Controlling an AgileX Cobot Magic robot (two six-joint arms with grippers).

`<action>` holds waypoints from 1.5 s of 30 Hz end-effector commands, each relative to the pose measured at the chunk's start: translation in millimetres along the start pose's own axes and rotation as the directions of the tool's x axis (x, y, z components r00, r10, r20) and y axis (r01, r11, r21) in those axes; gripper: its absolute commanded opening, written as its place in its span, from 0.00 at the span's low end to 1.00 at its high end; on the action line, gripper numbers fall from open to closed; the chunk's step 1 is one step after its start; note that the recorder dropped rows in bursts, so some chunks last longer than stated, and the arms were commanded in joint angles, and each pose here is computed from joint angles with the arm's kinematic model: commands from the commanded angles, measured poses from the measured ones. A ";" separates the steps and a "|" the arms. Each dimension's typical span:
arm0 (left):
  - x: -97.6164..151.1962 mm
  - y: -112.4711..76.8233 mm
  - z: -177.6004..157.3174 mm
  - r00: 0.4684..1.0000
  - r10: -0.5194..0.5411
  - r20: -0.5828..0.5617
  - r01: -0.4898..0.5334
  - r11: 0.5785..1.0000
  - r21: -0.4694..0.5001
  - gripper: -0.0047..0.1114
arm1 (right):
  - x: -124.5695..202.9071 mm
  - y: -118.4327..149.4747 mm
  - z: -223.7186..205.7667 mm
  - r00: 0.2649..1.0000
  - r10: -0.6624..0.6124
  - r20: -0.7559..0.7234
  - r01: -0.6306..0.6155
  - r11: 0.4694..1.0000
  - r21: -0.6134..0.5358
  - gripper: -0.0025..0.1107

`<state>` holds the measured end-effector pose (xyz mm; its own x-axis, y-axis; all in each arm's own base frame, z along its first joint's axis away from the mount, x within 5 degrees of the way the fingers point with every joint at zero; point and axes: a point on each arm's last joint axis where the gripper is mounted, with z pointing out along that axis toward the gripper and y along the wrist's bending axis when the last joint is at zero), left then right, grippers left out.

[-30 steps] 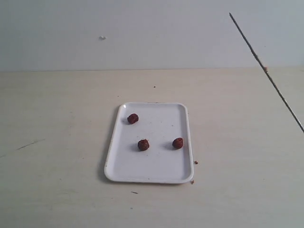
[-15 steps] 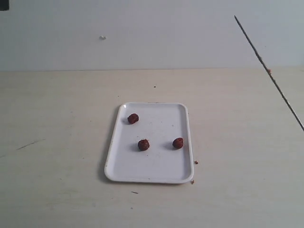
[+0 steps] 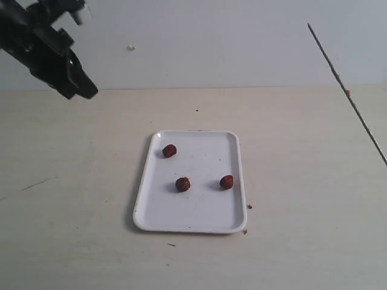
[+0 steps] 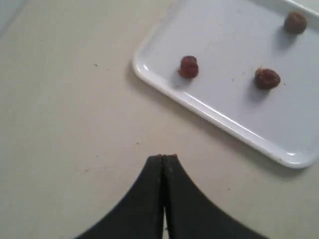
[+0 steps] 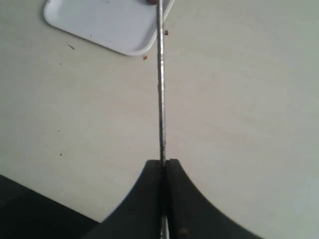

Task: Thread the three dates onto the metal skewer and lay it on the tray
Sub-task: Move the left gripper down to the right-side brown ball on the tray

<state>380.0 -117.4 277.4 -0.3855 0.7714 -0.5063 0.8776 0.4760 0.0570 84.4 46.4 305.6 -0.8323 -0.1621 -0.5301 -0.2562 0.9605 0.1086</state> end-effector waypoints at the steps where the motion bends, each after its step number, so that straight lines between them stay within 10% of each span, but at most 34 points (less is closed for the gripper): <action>1: -15.1 -27.6 30.7 0.988 0.038 -0.150 -0.037 0.999 0.009 0.14 | 0.9 -0.9 -0.3 1.000 -0.001 0.004 0.001 1.000 0.002 0.02; 12: -66.6 -68.6 98.4 0.838 0.525 -0.150 -0.546 0.815 -0.195 0.26 | 0.1 -0.6 -0.3 1.000 -0.027 0.012 0.027 1.000 0.000 0.02; 23: -105.6 -126.3 111.1 0.999 0.035 -0.023 -0.038 0.986 -0.160 0.26 | 0.4 -0.6 -0.3 1.000 -0.027 0.010 0.027 1.000 -0.001 0.02; 30: -113.5 -139.0 130.3 0.961 -0.258 -0.098 0.258 0.966 -0.009 0.32 | 6.4 -4.3 -0.5 0.998 -0.022 -0.057 0.024 0.999 0.038 0.02; 35: -113.8 -146.3 142.8 0.935 -0.312 -0.168 0.327 0.943 0.069 0.50 | 4.9 -11.7 -1.1 0.998 -0.038 -0.045 0.043 0.992 0.119 0.02; 45: -104.6 -157.3 176.1 0.908 -0.347 -0.236 0.376 0.922 0.094 0.50 | 4.1 -13.5 -1.3 0.999 -0.037 -0.037 0.042 0.989 0.140 0.02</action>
<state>333.4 -341.4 172.9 -0.7185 0.6452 -0.2600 0.6944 0.6870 -0.2142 84.1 34.1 303.2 -0.8417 -0.2130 -0.4961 -0.2298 0.9728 -0.0278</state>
